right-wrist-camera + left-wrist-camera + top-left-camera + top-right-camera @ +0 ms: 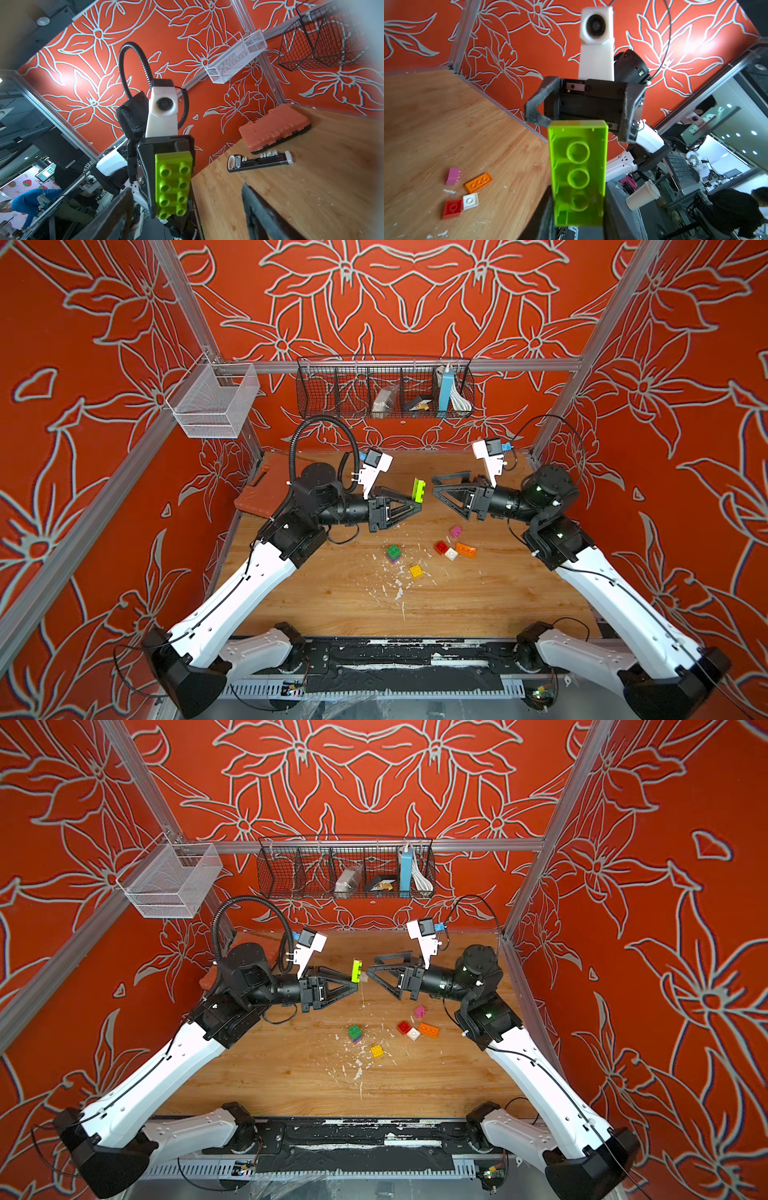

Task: Assemble the letter r with lego
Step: Pick up the lego brick from the center of the board.

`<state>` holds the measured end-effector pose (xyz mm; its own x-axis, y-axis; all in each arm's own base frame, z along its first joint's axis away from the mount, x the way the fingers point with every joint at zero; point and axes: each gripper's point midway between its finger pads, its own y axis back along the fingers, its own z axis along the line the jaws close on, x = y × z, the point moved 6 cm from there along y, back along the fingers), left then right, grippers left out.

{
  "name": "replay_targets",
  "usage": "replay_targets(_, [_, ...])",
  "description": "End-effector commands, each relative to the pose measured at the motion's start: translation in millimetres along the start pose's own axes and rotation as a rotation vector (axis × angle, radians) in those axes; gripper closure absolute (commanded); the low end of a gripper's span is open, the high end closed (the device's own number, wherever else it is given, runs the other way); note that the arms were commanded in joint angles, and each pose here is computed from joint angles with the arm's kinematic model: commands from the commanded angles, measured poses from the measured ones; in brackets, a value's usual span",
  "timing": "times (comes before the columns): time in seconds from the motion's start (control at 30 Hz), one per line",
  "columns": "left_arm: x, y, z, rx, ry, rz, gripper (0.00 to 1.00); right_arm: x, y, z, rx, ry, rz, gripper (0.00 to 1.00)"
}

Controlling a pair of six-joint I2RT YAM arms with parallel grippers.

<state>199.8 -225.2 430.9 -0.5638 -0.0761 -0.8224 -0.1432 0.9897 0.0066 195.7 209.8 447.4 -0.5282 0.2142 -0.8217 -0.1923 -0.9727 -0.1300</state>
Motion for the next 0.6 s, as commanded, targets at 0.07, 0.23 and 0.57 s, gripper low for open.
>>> replay_targets(0.07, [-15.1,6.9,-29.9,0.109,-0.091,-0.025,1.00,-20.7,2.6,40.9,-0.167,0.015,-0.098,0.14])
replay_targets(0.23, [-21.7,9.0,-40.4,0.147,-0.107,-0.049,1.00,-17.1,-4.6,48.5,-0.185,0.010,-0.072,0.15])
replay_targets(0.57, [-18.9,8.6,-41.4,0.146,-0.107,-0.039,1.00,-15.7,-16.4,54.6,-0.170,0.000,-0.042,0.27])
